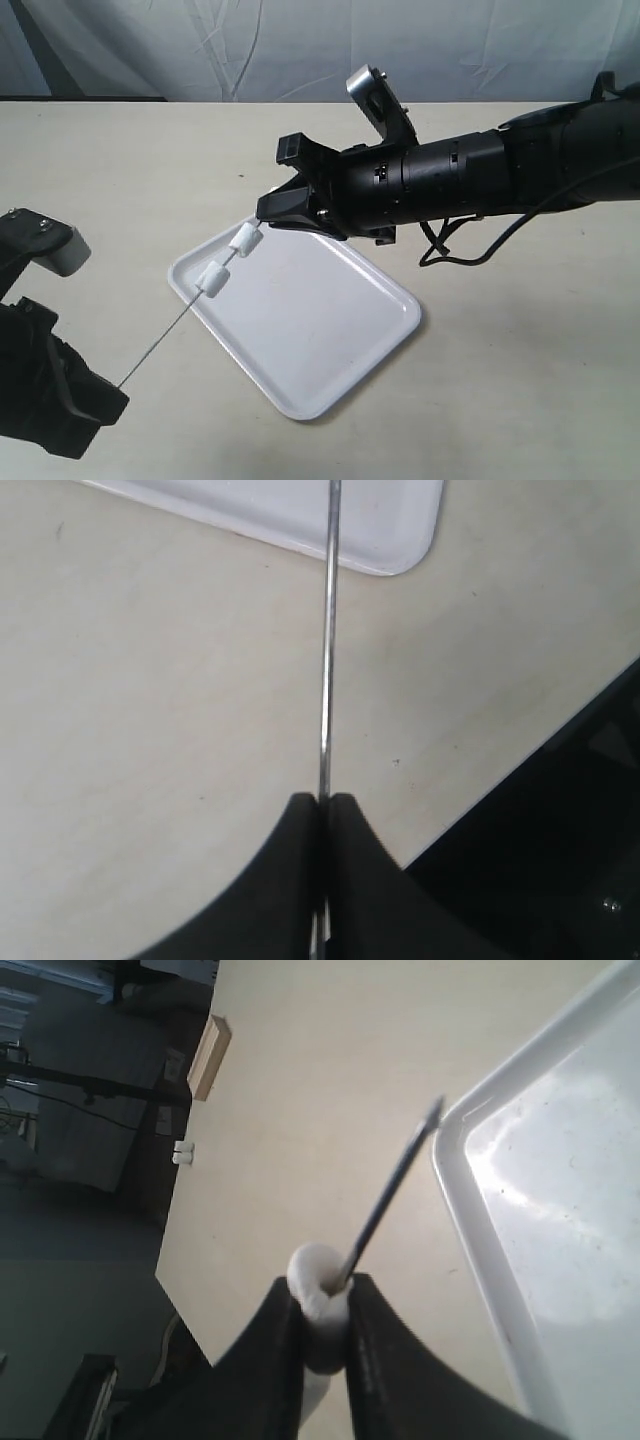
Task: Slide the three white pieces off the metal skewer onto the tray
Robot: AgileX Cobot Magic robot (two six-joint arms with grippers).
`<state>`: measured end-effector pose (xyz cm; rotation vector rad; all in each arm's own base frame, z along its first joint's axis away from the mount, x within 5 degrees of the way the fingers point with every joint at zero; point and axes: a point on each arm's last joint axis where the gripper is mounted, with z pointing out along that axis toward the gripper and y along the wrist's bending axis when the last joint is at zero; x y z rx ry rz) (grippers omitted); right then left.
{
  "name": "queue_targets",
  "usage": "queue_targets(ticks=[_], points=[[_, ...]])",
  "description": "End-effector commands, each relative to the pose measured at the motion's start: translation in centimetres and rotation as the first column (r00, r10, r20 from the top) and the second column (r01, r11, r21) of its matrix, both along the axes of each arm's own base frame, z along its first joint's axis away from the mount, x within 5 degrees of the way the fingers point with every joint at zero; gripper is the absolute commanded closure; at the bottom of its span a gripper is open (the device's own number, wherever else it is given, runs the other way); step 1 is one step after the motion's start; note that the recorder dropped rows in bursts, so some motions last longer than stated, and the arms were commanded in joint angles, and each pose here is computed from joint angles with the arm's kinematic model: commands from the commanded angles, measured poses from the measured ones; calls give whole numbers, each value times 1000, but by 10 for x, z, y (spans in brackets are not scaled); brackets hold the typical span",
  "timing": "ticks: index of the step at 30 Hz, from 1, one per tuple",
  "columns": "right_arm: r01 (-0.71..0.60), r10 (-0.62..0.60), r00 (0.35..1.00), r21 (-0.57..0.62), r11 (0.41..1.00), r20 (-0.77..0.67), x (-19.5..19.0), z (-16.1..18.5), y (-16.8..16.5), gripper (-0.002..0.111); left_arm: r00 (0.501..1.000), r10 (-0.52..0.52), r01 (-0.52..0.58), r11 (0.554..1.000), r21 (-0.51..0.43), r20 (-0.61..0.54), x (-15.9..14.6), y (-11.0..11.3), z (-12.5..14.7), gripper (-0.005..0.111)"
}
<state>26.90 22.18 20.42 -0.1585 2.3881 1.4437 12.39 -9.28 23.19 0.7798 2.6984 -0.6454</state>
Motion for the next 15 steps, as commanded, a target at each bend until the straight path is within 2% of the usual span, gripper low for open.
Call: queue_targets(ticks=[1, 15], points=[[22, -21, 999, -17, 1000, 47, 8, 6, 1, 100, 999, -24, 25, 999, 27, -46, -6, 2, -2, 107], [91, -87, 988, -24, 996, 127, 26, 23, 3, 100, 994, -7, 13, 999, 53, -110, -11, 5, -5, 107]])
